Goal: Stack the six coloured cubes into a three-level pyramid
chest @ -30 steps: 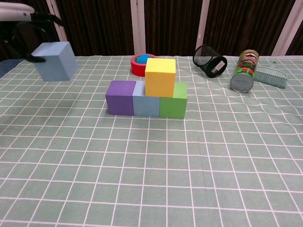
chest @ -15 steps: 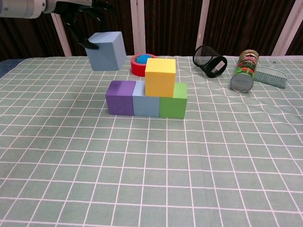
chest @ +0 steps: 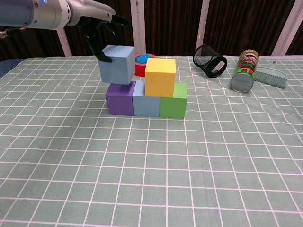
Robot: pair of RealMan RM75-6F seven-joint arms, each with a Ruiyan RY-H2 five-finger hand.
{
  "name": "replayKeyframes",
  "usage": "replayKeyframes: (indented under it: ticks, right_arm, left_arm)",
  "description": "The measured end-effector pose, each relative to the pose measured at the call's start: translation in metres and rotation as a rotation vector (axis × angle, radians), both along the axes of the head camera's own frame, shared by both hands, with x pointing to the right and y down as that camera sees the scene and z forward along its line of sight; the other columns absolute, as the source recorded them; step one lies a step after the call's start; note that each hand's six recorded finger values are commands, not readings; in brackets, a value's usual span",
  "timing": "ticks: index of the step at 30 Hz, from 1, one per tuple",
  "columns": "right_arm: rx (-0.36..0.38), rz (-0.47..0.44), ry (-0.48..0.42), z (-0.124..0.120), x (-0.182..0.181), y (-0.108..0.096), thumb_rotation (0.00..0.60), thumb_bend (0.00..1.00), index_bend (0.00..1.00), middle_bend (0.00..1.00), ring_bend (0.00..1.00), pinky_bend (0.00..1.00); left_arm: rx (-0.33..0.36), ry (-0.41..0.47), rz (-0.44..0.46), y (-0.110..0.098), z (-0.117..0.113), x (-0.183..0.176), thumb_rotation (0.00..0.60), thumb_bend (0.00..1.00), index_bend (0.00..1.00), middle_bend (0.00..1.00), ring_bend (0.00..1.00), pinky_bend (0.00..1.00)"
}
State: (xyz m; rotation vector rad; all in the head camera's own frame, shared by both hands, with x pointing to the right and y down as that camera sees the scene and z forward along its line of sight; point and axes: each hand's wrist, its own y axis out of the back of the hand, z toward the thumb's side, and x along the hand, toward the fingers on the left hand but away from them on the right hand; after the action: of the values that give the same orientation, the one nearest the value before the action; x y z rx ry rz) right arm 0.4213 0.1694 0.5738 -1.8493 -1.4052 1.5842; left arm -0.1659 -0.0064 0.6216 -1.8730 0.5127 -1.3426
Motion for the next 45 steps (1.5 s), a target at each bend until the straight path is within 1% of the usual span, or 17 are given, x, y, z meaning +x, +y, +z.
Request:
replayKeyframes:
  ticks: [7,14,25,45]
  right_arm:
    - [-0.003,0.005,-0.009,0.001,0.001,-0.001,0.6,0.24,0.0,0.0,0.0,0.0]
    - [-0.004,0.007,-0.01,0.0,0.002,-0.001,0.6,0.24,0.0,0.0,0.0,0.0]
    - [-0.007,0.008,-0.007,0.002,0.003,0.0,0.6,0.24,0.0,0.0,0.0,0.0]
    - [-0.013,0.011,-0.006,0.003,0.004,0.0,0.6,0.24,0.0,0.0,0.0,0.0]
  left_arm:
    - [0.001,-0.03,-0.021,0.003,0.003,0.008,0.6,0.41,0.0,0.31,0.01,0.0]
    - [0.007,-0.026,-0.016,0.005,0.003,0.016,0.6,0.41,0.0,0.31,0.01,0.0]
    - [-0.001,-0.026,-0.019,0.008,0.01,0.022,0.6,0.41,0.0,0.31,0.01,0.0]
    - [-0.006,-0.015,-0.012,0.011,0.014,0.032,0.6,0.41,0.0,0.31,0.01,0.0]
